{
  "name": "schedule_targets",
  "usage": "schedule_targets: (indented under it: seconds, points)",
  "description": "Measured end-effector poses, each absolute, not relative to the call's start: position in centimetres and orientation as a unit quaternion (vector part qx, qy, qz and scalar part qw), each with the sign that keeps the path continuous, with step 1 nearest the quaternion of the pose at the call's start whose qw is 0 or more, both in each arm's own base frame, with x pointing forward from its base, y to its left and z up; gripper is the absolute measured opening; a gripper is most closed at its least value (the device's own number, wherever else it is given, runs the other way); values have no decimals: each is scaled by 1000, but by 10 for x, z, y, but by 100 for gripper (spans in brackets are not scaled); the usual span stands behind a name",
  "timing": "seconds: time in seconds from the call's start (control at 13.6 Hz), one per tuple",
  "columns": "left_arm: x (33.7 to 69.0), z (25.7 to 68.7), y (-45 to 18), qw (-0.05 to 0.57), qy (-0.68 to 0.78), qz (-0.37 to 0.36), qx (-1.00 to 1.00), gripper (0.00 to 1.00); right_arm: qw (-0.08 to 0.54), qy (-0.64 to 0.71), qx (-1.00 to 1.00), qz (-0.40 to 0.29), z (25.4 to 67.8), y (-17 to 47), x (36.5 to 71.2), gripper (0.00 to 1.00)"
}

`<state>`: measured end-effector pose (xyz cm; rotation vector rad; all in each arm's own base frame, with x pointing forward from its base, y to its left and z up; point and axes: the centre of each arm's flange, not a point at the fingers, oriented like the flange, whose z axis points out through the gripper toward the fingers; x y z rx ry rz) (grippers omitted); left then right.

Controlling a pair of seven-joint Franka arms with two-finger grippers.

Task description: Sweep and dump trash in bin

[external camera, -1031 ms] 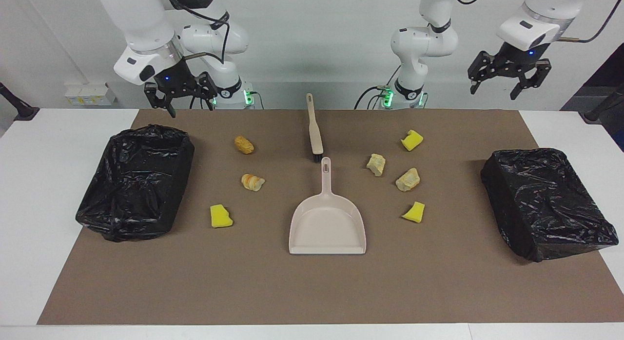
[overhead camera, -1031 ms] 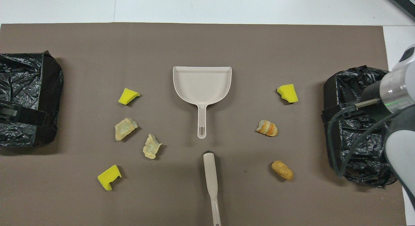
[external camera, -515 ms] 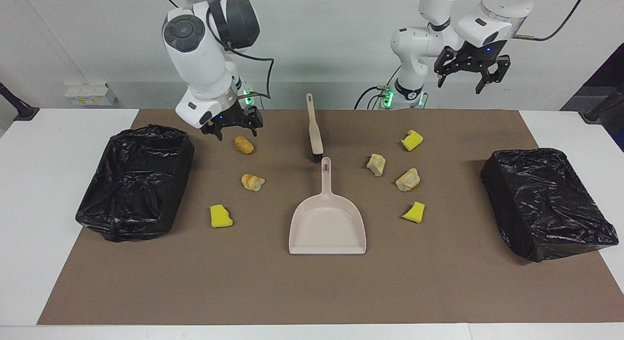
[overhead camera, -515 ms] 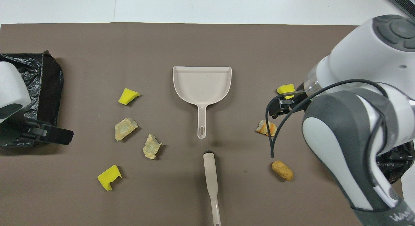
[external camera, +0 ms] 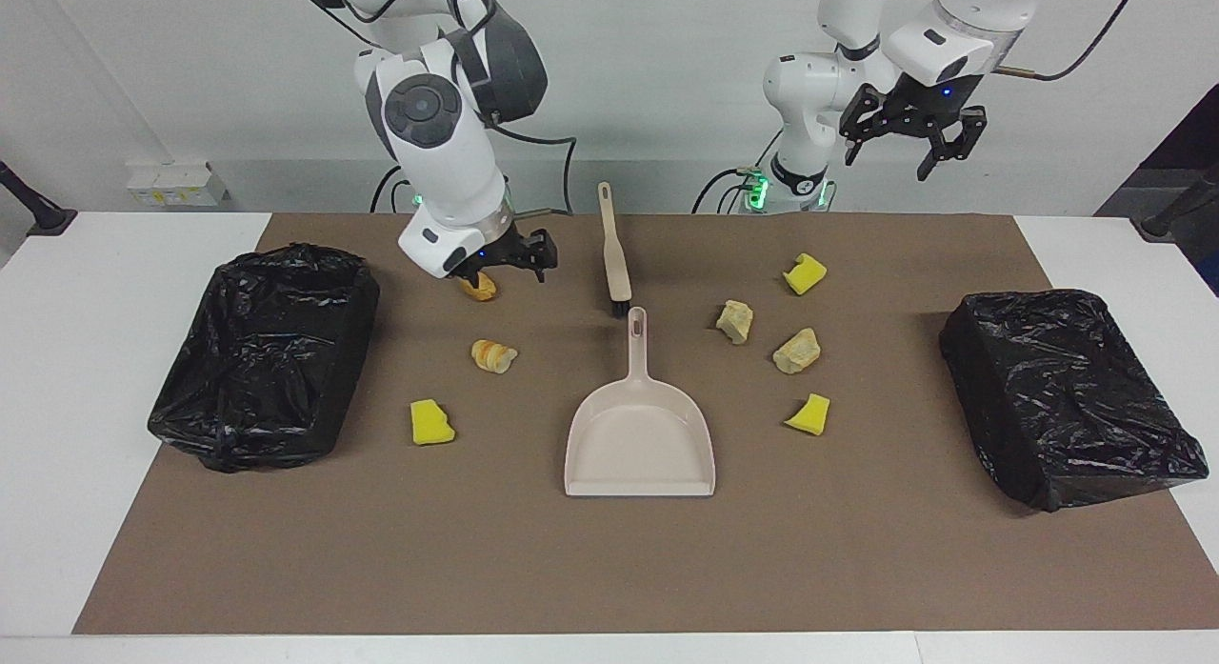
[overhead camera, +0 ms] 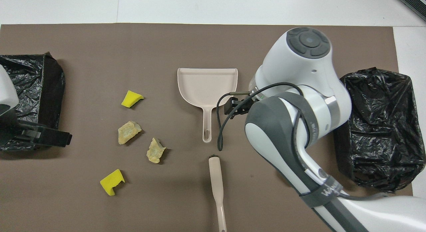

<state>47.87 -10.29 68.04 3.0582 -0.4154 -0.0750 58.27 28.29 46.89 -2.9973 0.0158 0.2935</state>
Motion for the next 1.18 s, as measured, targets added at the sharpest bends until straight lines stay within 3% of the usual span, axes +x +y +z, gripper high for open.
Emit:
schedule_targets:
  seconds: [0.29, 0.66, 0.81, 1.18]
  points:
    - [479, 678, -89, 28, -120, -34, 992, 100, 75, 11, -993, 86, 428, 345, 577, 100]
    - [480, 675, -86, 28, -118, -38, 992, 100, 20, -11, -997, 77, 372, 399, 565, 95]
    - [479, 664, -96, 26, -128, -46, 990, 100, 15, -15, -997, 76, 367, 400, 565, 75]
    - [462, 629, -151, 13, -176, -54, 983, 100, 14, -21, -997, 78, 354, 406, 558, 63]
